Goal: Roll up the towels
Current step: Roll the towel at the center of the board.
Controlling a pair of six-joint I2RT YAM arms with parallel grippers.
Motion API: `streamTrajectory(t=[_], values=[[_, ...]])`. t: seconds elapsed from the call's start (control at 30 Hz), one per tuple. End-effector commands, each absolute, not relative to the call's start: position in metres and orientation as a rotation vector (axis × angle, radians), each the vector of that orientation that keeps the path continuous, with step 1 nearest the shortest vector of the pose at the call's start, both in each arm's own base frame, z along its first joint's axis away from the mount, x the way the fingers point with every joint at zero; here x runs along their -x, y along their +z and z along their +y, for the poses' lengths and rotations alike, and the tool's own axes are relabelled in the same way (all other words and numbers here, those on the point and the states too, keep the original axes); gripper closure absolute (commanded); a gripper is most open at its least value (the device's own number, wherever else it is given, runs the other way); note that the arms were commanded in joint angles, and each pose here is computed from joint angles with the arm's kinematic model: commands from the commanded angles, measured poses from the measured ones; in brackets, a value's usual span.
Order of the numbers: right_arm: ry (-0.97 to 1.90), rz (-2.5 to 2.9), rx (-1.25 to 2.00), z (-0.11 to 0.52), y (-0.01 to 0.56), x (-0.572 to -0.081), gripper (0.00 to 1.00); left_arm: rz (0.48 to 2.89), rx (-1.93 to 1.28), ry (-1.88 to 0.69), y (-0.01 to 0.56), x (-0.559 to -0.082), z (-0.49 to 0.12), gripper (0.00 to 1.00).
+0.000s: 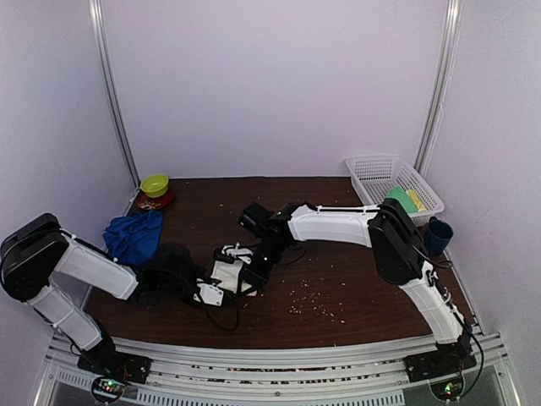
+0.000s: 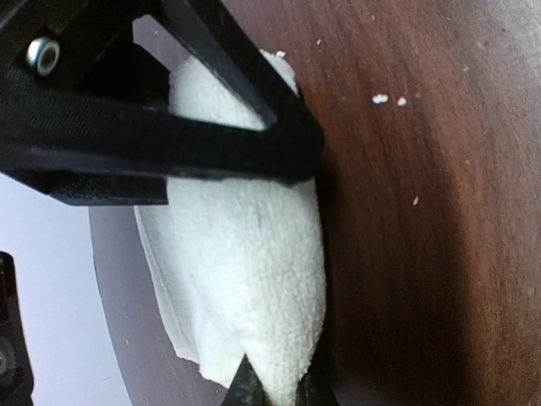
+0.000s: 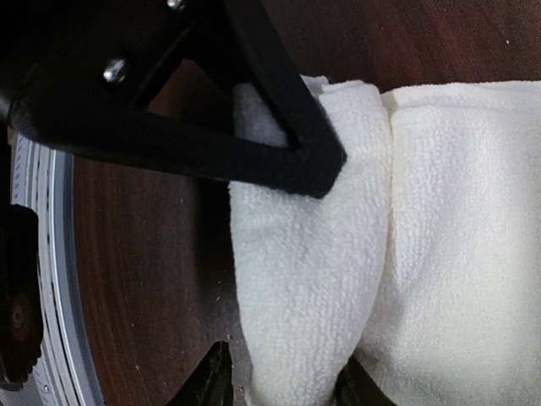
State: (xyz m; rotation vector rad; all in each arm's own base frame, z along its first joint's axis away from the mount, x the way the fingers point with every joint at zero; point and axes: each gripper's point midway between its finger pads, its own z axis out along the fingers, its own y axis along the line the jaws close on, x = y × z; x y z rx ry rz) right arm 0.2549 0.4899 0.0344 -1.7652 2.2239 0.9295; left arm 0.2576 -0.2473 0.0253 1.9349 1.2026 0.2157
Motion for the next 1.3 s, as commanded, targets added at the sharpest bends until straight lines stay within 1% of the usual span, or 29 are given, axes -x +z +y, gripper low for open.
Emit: streamTrajectory(t=[0.0, 0.17, 0.3, 0.5, 0.63, 0.67, 0.77, 0.9, 1.07, 1.27], values=[[0.83, 2.26, 1.718, 0.464, 0.05, -0.263, 0.58, 1.37, -2.107, 0.056, -0.005, -0.227, -0.232, 1.0], [0.77, 2.15, 1.592, 0.449, 0.093, -0.287, 0.47, 1.465, -2.149, -0.041, -0.009, -0.219, -0.234, 1.0], [0.653, 2.046, 1.535, 0.433, 0.115, -0.297, 0.43, 1.55, -2.161, -0.122, -0.01, -0.217, -0.239, 1.0], [0.549, 1.84, 1.445, 0.407, 0.131, -0.289, 0.4, 1.651, -2.182, -0.225, -0.013, -0.217, -0.245, 1.0], [0.496, 1.627, 1.4, 0.39, 0.141, -0.27, 0.39, 1.71, -2.188, -0.319, -0.011, -0.216, -0.247, 1.0], [0.458, 1.557, 1.392, 0.386, 0.143, -0.264, 0.37, 1.719, -2.179, -0.333, -0.009, -0.219, -0.249, 1.0], [0.334, 1.397, 1.4, 0.375, 0.14, -0.245, 0.31, 1.767, -2.181, -0.394, -0.008, -0.221, -0.249, 1.0], [0.212, 1.343, 1.456, 0.38, 0.122, -0.234, 0.3, 1.828, -2.207, -0.447, -0.012, -0.222, -0.248, 1.0], [-0.018, 1.266, 1.549, 0.397, 0.097, -0.231, 0.29, 1.892, -2.228, -0.507, -0.019, -0.226, -0.248, 1.0], [-0.158, 1.22, 1.61, 0.421, 0.077, -0.235, 0.29, 1.908, -2.24, -0.536, -0.023, -0.227, -0.248, 1.0]])
